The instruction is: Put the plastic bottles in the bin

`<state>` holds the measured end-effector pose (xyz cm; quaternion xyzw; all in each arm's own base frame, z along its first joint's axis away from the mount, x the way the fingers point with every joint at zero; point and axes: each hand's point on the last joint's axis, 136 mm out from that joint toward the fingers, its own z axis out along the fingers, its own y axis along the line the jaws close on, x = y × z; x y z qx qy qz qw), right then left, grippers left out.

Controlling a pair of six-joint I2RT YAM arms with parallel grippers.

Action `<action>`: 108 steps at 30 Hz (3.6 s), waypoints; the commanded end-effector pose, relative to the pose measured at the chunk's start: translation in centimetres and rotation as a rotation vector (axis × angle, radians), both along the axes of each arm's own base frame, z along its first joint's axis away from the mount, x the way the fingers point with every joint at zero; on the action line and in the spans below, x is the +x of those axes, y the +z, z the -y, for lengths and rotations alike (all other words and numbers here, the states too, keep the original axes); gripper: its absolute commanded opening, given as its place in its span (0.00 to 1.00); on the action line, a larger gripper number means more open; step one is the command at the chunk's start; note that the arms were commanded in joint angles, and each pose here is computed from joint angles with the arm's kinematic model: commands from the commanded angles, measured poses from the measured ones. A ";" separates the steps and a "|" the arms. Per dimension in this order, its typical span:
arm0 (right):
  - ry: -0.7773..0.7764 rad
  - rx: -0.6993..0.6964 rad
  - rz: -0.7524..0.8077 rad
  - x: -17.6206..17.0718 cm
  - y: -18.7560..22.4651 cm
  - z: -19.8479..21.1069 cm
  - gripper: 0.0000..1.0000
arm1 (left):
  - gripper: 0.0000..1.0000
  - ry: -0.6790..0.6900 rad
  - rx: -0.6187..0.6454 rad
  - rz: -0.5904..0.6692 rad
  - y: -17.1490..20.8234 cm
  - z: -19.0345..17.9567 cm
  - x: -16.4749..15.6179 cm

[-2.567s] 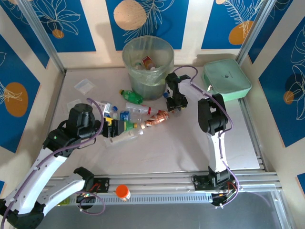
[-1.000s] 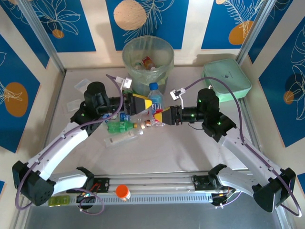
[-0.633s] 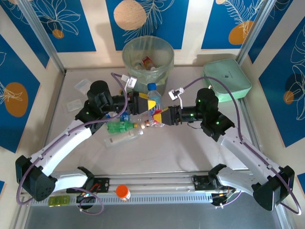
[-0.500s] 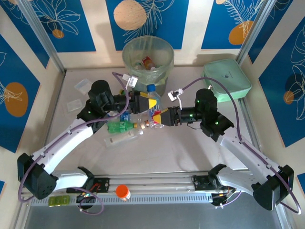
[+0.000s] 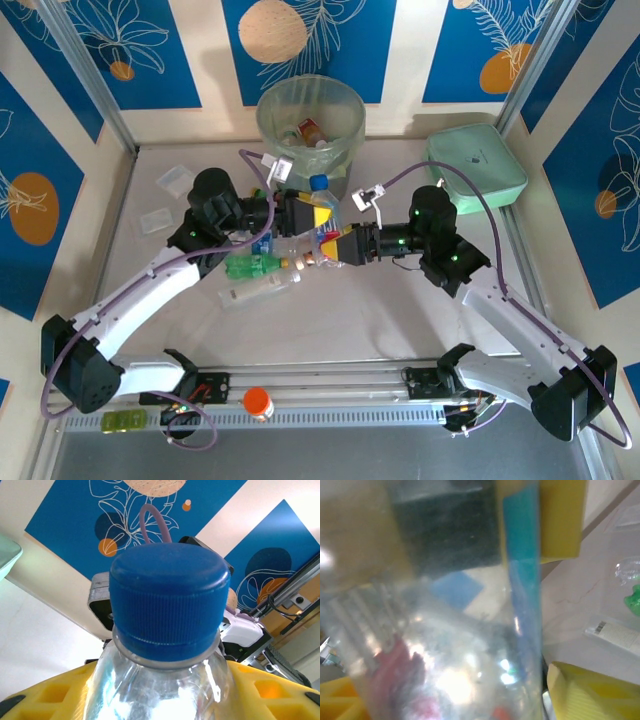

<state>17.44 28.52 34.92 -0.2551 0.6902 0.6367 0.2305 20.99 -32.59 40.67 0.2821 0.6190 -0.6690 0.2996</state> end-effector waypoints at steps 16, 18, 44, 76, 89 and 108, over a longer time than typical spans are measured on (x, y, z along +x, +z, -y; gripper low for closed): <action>-0.534 -0.099 0.247 1.3 5.2 7.9 0.96 | 0.41 0.420 0.166 -0.013 2.8 -2.6 12.6; -0.646 -0.136 0.248 2.0 4.7 9.6 0.95 | 0.39 0.525 0.210 -0.050 2.9 -3.3 15.7; -0.758 -0.275 0.234 1.4 -0.6 12.8 0.93 | 0.34 1.086 0.384 -0.355 -6.7 -8.6 37.7; -0.740 -0.277 0.236 1.6 -0.6 12.4 0.93 | 0.78 1.055 0.357 -0.197 1.5 -8.9 32.5; -0.695 -0.401 0.057 3.2 -4.9 10.7 0.89 | 0.99 1.132 0.483 -0.184 0.7 -14.2 20.9; -1.112 -0.664 -0.765 7.9 -17.8 9.2 0.86 | 0.99 1.193 0.714 -0.596 -17.0 -22.5 4.6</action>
